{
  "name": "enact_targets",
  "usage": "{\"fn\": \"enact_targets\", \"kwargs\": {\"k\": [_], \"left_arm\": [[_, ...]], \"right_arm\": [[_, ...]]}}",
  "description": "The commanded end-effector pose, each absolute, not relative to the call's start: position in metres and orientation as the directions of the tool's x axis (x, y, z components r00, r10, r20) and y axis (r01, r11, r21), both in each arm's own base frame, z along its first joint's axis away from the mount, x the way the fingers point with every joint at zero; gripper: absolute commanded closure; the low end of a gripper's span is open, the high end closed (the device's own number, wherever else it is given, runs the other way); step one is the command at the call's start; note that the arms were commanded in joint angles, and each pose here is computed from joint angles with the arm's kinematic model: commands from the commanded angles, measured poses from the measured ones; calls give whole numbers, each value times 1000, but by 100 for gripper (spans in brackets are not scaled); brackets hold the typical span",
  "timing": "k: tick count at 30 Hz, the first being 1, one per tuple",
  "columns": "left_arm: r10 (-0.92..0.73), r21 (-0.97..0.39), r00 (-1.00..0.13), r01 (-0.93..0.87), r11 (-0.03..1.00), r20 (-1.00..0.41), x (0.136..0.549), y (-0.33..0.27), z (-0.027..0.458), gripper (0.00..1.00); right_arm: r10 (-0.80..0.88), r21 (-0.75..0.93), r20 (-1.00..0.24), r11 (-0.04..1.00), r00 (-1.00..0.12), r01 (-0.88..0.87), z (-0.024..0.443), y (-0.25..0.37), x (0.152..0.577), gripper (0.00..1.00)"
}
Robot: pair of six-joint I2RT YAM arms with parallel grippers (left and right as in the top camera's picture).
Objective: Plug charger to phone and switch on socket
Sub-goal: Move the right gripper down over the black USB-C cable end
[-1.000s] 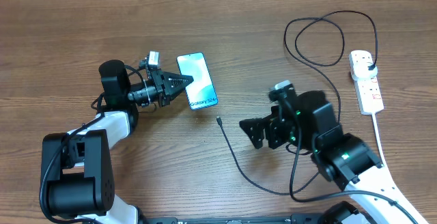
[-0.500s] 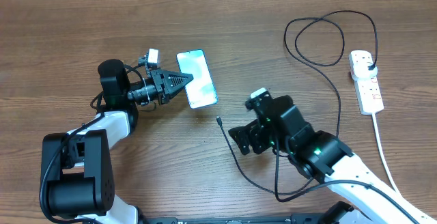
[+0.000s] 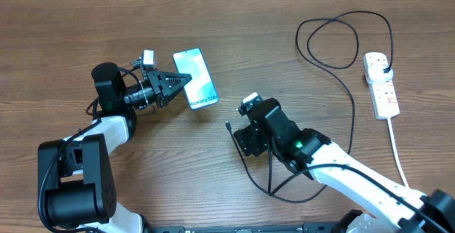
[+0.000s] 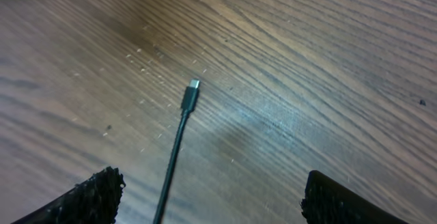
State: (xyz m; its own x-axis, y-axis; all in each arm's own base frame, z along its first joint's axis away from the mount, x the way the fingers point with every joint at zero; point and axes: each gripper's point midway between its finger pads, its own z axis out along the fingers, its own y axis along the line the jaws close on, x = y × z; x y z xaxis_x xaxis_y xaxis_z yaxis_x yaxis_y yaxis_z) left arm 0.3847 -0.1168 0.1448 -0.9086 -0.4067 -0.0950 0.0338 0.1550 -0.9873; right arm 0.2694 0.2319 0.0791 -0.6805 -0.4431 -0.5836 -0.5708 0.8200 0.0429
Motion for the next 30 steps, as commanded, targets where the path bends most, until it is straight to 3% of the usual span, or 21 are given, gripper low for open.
{"fn": "enact_targets", "kwargs": {"k": [1, 30], "left_arm": [[-420, -987, -901, 50, 150, -109, 392, -112, 156, 96], [-438, -992, -898, -16, 123, -40, 394, -111, 155, 96]], "right_arm": [[-461, 12, -583, 818, -669, -575, 72, 236, 274, 17], [-553, -68, -599, 756, -579, -651, 45, 265, 281, 30]]}}
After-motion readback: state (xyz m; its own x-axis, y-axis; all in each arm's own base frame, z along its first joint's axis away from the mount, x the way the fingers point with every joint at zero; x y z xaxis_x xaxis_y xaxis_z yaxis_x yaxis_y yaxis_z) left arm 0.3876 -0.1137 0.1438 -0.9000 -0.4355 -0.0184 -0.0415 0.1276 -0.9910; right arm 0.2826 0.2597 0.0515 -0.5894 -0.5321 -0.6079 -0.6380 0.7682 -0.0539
